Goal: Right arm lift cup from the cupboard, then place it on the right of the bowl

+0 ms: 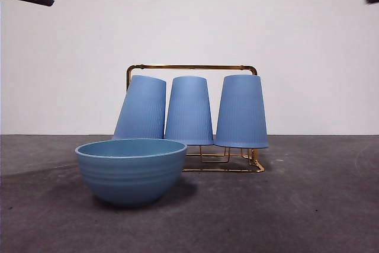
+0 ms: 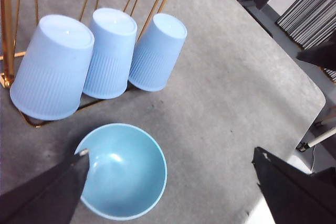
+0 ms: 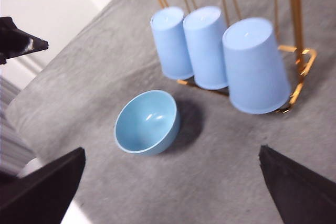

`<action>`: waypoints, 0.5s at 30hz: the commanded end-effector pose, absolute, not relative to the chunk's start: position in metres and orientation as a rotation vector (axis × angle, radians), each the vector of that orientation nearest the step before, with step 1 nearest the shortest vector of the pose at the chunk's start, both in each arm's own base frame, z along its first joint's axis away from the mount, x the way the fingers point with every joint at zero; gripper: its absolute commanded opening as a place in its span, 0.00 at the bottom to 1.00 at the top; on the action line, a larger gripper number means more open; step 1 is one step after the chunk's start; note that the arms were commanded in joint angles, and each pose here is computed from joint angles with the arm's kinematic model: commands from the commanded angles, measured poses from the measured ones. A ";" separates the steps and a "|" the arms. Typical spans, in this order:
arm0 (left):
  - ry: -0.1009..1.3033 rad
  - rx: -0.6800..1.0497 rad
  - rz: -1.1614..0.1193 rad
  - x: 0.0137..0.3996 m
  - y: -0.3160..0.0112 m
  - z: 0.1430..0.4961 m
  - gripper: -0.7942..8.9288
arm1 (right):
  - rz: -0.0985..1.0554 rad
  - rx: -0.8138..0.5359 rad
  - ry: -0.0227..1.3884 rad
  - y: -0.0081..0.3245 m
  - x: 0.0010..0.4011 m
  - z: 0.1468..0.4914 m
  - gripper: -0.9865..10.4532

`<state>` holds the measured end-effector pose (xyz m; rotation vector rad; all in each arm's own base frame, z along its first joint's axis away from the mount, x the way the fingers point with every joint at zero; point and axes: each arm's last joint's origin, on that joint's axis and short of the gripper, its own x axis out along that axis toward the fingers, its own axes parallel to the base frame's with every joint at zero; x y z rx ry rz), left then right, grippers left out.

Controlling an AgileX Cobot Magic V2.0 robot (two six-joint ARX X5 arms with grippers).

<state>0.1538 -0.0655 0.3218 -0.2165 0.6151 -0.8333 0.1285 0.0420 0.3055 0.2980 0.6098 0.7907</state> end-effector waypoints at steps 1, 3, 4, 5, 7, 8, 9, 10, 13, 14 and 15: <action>0.610 -0.198 -0.851 0.153 -0.066 0.325 0.60 | 0.790 0.323 0.676 0.050 0.143 0.310 0.57; 0.627 -0.196 -0.850 0.153 -0.066 0.324 0.60 | 0.760 0.310 0.753 0.057 0.155 0.309 0.57; 0.633 -0.191 -0.850 0.152 -0.066 0.323 0.60 | 0.744 0.299 0.786 0.060 0.161 0.309 0.57; 0.641 -0.188 -0.850 0.152 -0.066 0.322 0.60 | 0.728 0.287 0.819 0.064 0.167 0.308 0.57; 0.657 -0.187 -0.848 0.151 -0.066 0.321 0.60 | 0.694 0.259 0.885 0.074 0.182 0.308 0.57; 0.661 -0.184 -0.849 0.151 -0.066 0.320 0.60 | 0.680 0.248 0.909 0.078 0.189 0.307 0.57; 0.667 -0.180 -0.849 0.150 -0.065 0.320 0.60 | 0.670 0.234 0.934 0.083 0.197 0.308 0.57; 0.672 -0.175 -0.851 0.150 -0.065 0.319 0.60 | 0.663 0.223 0.956 0.087 0.204 0.308 0.57; 0.697 -0.174 -0.847 0.149 -0.065 0.317 0.59 | 0.635 0.183 1.008 0.103 0.227 0.313 0.57; 0.702 -0.174 -0.842 0.148 -0.065 0.317 0.59 | 0.622 0.170 1.023 0.107 0.233 0.315 0.57; 0.709 -0.172 -0.833 0.148 -0.064 0.316 0.59 | 0.604 0.150 1.039 0.112 0.240 0.318 0.57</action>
